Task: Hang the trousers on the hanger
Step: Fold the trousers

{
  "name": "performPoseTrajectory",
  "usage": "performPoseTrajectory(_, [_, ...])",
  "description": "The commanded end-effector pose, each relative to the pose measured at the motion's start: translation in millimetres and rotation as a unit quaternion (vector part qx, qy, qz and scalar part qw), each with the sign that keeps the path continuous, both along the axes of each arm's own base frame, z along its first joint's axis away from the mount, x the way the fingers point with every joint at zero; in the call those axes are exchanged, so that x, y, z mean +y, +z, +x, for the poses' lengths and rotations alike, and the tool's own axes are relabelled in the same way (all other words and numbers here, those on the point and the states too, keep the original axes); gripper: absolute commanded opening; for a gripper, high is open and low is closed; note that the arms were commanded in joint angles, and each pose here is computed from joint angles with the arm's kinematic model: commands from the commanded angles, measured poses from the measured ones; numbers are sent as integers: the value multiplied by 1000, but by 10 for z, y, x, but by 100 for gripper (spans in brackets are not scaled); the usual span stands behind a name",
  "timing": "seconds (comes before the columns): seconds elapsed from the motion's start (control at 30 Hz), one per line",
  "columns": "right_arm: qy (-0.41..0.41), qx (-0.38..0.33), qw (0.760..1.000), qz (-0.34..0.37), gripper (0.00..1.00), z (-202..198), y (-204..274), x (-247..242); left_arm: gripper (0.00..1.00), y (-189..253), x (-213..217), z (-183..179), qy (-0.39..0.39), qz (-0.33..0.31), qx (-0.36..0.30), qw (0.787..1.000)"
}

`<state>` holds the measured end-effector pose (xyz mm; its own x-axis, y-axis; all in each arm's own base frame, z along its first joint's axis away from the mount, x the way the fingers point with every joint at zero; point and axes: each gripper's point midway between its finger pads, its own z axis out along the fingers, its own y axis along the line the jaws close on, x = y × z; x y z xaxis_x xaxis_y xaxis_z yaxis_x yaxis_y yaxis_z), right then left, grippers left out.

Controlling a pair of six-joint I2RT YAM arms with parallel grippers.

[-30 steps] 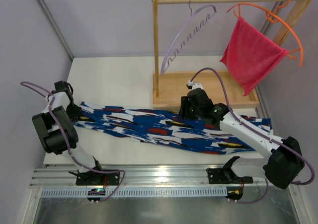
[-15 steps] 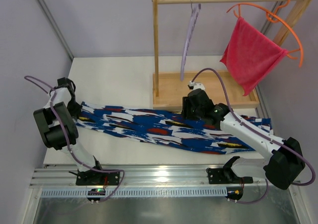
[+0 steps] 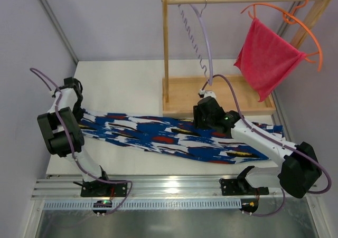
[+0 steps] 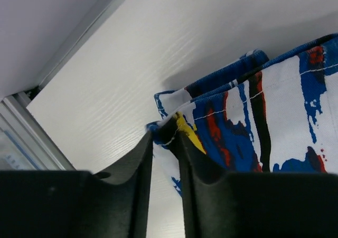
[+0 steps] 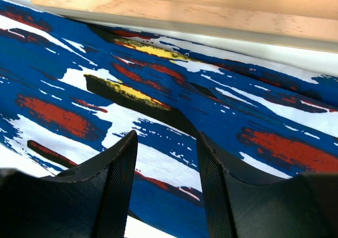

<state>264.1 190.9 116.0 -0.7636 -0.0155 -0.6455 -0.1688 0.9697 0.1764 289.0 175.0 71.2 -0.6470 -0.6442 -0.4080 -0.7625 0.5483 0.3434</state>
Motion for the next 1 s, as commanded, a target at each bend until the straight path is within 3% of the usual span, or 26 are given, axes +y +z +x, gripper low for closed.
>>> performPoseTrajectory(0.0, [0,-26,1000,11,51,52,123,32,28,114,138,92,-3,25,-1,1000])
performPoseTrajectory(0.13, [4,-34,999,16,51,46,214,29,32,250,147,71,6,33,-3,999])
performPoseTrajectory(0.27, [39,-26,997,68,51,-17,234,257,34,523,-99,268,-25,14,-75,997])
performPoseTrajectory(0.3, [49,-29,995,84,51,-23,217,356,38,521,-338,419,-53,-34,-122,991])
performPoseTrajectory(0.4, [62,-10,992,111,51,-95,167,571,40,354,-803,600,-91,-126,-168,974])
performPoseTrajectory(0.5, [60,38,986,152,49,-233,-49,730,41,-96,-945,519,-63,-174,-140,973])
performPoseTrajectory(0.63, [-5,58,981,183,48,-374,-324,580,40,-489,-757,252,-15,-148,-59,987])
performPoseTrajectory(0.77, [-85,56,984,144,48,-452,-569,188,40,-589,-450,-46,48,-121,-26,991])
performPoseTrajectory(0.97, [-208,23,976,54,49,-446,-710,-426,40,-503,-47,-353,123,-101,-26,987])
